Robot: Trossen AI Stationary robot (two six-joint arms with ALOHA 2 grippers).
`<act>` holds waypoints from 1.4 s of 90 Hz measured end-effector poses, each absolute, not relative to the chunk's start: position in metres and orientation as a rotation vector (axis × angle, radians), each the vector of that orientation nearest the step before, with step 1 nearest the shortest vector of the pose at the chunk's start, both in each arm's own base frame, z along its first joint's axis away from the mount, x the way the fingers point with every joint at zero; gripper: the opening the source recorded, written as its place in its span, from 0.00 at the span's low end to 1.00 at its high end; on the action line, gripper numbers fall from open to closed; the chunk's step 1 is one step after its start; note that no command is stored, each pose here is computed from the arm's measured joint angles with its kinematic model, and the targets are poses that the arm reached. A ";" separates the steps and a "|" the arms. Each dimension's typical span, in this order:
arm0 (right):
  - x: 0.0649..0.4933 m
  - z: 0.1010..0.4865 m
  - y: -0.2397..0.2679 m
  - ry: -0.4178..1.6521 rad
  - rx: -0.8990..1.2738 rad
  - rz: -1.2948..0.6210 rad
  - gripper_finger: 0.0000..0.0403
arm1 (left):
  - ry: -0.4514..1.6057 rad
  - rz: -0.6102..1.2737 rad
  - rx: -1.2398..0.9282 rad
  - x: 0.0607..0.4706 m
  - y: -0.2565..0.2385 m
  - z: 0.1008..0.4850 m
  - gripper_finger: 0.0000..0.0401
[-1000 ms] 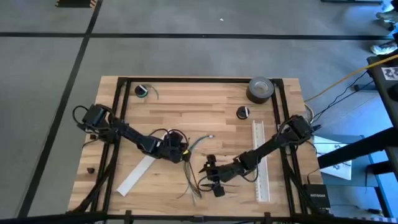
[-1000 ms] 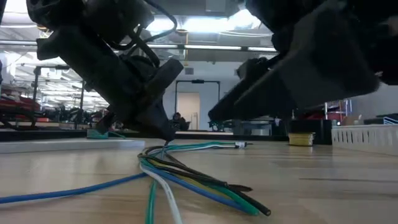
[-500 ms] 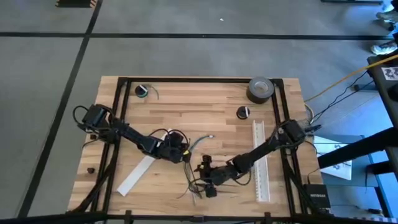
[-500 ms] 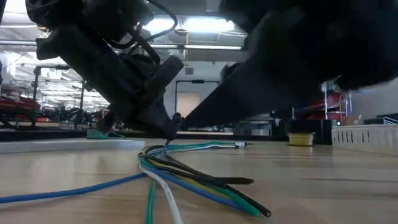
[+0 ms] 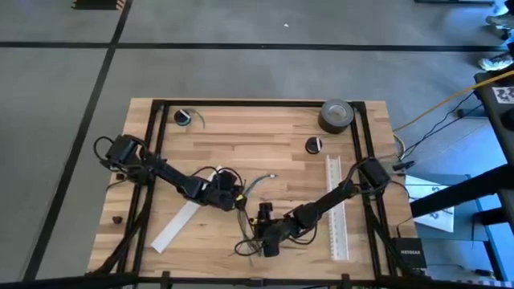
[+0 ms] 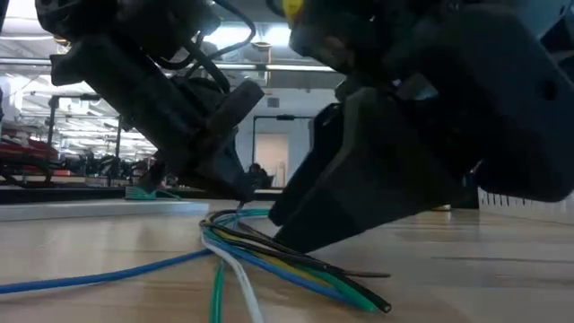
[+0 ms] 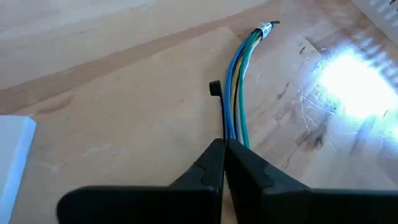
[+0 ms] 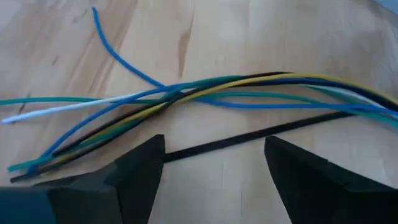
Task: Ziptie cables
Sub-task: Wrap the cable wires using the black zip tie
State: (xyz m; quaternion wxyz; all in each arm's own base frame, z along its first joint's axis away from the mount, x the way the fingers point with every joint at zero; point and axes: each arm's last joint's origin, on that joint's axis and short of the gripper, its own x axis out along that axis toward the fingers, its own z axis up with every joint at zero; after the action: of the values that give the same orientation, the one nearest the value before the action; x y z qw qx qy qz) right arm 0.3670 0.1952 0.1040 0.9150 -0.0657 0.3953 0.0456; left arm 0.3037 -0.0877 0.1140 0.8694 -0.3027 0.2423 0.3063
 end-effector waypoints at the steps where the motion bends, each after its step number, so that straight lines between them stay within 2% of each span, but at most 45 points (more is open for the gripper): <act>1: 0.366 0.104 0.195 0.821 -0.139 0.092 0.66 | 0.507 0.641 -0.633 0.304 -0.088 0.114 0.00; 20: 0.361 0.105 0.191 0.887 -0.210 0.109 0.66 | 0.506 0.638 -0.636 0.304 -0.088 0.114 0.00; 43: 0.351 0.128 0.185 0.922 -0.321 0.165 0.66 | 0.505 0.638 -0.637 0.304 -0.088 0.114 0.00; 68: 0.332 0.142 0.181 0.981 -0.270 0.252 0.66 | 0.497 0.630 -0.665 0.303 -0.092 0.115 0.00; 81: 0.317 0.130 0.189 0.918 -0.217 0.285 0.66 | 0.494 0.616 -0.690 0.301 -0.100 0.115 0.00; 100: 0.304 0.109 0.203 0.686 -0.209 0.264 0.66 | 0.520 0.622 -0.694 0.293 -0.111 0.112 0.00; 113: 0.311 0.105 0.205 0.614 -0.205 0.246 0.66 | 0.497 0.657 -0.712 0.287 -0.117 0.111 0.00; 126: 0.328 0.110 0.204 0.567 -0.139 0.151 0.66 | 0.472 0.676 -0.735 0.286 -0.119 0.111 0.00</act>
State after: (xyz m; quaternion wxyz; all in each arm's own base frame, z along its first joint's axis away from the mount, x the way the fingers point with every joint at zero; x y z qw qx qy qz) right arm 0.3281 0.2037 0.1100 0.9549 -0.0683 0.2792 0.0745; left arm 0.2859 -0.1195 0.1109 0.8514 -0.3493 0.2240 0.3209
